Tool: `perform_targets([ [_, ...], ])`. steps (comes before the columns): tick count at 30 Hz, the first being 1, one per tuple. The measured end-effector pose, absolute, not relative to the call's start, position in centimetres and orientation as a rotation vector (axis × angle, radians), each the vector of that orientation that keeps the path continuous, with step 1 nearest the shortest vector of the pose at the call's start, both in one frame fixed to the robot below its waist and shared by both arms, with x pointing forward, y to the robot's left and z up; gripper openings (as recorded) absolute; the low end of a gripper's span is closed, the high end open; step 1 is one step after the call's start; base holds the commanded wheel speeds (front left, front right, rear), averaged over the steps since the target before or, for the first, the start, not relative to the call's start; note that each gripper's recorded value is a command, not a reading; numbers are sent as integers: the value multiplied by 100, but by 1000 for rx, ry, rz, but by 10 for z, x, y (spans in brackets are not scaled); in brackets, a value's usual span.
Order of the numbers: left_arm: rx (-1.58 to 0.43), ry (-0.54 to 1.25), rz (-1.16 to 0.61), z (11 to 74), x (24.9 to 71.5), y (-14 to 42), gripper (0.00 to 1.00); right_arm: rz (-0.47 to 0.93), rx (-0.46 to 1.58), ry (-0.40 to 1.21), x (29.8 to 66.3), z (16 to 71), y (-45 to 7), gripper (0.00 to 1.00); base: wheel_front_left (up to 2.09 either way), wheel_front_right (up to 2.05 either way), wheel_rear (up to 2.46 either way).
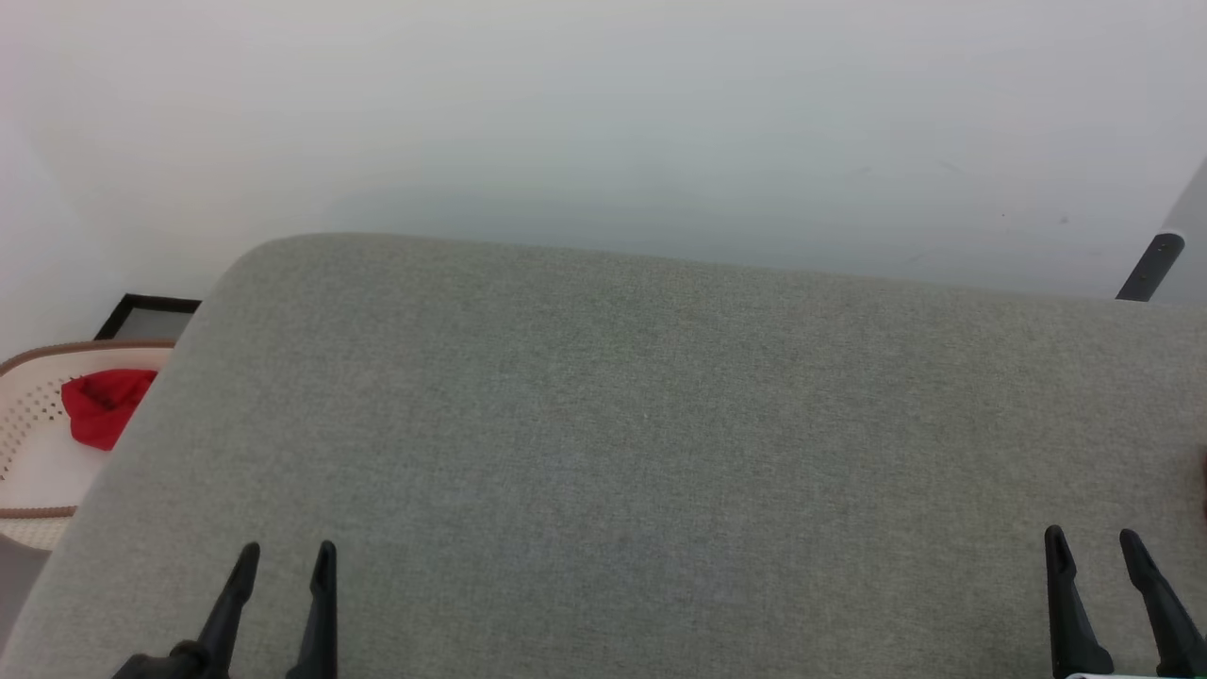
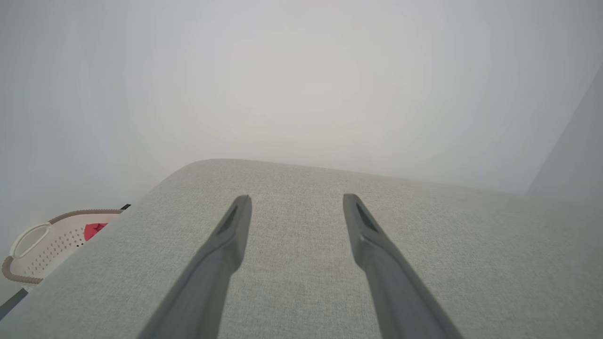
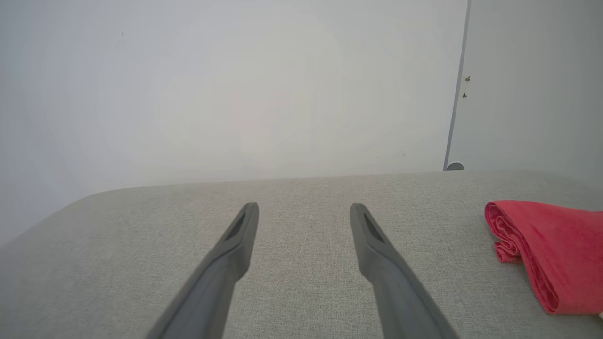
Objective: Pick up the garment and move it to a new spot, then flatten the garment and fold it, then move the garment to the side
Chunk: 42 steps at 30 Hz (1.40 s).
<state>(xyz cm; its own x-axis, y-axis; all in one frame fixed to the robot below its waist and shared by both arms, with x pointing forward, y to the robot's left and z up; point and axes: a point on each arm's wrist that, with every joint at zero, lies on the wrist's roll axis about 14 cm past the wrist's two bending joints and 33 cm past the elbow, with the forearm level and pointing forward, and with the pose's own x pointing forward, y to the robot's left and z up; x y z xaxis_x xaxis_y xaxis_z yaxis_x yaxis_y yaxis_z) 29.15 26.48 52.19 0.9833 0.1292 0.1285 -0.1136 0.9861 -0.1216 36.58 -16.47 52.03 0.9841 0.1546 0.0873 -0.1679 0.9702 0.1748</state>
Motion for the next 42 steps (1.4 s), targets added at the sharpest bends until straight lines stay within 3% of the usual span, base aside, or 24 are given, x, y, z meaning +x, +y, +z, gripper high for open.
perform_targets([
  [29,-129,-119,124,516,291,264,100,161,193,-58,362,520,-164,100,0,0,0],
  [30,-131,-118,125,516,291,264,0,161,192,-56,362,520,-164,0,0,0,0],
  [42,-285,-36,154,488,289,257,0,125,319,37,358,493,-165,0,0,0,0],
])
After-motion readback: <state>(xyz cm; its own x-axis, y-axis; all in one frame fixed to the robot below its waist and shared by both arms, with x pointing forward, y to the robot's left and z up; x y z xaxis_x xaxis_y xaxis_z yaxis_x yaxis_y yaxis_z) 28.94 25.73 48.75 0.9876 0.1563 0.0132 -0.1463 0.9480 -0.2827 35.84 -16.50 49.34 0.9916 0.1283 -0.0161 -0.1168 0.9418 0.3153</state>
